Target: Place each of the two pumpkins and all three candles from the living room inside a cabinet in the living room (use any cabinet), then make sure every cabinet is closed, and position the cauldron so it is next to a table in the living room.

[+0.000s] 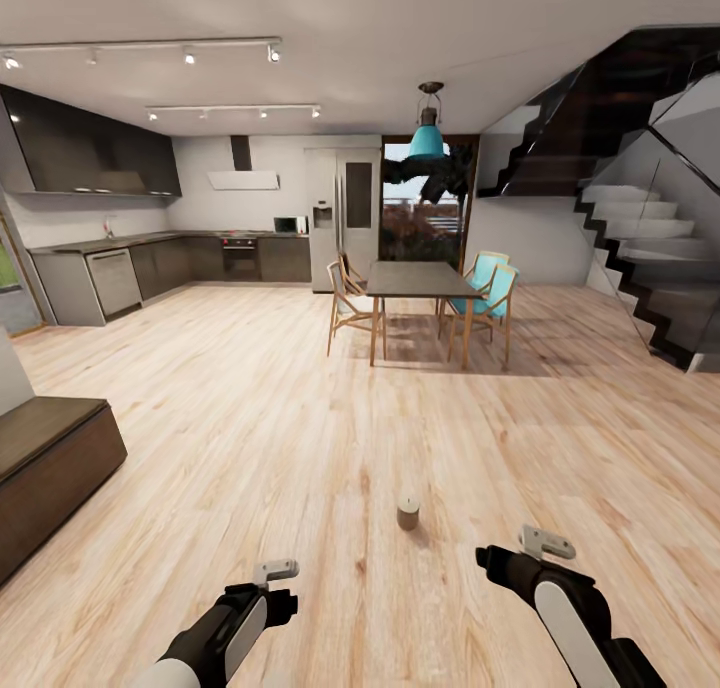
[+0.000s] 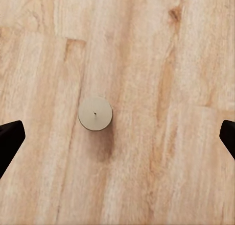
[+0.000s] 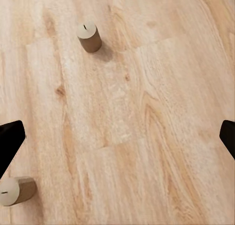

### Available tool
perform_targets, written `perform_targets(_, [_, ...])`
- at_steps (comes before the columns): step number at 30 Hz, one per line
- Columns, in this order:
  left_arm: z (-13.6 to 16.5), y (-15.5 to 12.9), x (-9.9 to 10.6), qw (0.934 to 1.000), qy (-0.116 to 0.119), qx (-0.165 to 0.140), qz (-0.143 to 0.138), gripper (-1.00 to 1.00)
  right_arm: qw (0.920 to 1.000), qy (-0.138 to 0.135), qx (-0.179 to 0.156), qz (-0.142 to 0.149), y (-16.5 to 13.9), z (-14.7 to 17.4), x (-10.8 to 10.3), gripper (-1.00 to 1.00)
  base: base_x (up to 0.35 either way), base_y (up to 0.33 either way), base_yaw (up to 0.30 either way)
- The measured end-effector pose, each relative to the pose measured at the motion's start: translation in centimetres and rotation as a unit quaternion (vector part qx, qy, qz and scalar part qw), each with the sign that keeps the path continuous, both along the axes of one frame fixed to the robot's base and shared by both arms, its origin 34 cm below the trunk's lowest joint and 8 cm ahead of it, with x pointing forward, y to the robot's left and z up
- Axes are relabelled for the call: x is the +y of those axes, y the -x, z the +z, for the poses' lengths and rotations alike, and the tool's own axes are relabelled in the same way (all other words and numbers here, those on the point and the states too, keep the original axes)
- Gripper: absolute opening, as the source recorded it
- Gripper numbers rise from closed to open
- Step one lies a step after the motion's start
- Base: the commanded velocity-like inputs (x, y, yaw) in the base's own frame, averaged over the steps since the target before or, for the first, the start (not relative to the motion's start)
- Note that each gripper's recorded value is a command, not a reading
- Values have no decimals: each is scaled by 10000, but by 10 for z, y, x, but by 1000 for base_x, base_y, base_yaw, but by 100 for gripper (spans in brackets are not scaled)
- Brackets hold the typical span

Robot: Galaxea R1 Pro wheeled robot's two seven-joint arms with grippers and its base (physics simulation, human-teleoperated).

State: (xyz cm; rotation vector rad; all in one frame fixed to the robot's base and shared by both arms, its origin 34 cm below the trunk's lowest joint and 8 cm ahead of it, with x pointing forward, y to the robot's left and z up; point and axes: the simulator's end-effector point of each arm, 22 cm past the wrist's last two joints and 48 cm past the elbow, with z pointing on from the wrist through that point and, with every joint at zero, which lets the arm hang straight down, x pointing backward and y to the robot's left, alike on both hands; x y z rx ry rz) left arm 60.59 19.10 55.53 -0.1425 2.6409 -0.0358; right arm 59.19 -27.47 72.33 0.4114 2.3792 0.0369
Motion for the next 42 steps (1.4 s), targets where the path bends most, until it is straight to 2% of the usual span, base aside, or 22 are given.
perform_targets(10, [-20,3,11,9999,-128,26,74,100,9999,-66,-94,13,-1,-12,5,100,0,0,0])
perform_targets(42, [-82,9,14,9998,-133,-82,118,100,9998,-58,-82,169,9,-76,16,100,0,0,0])
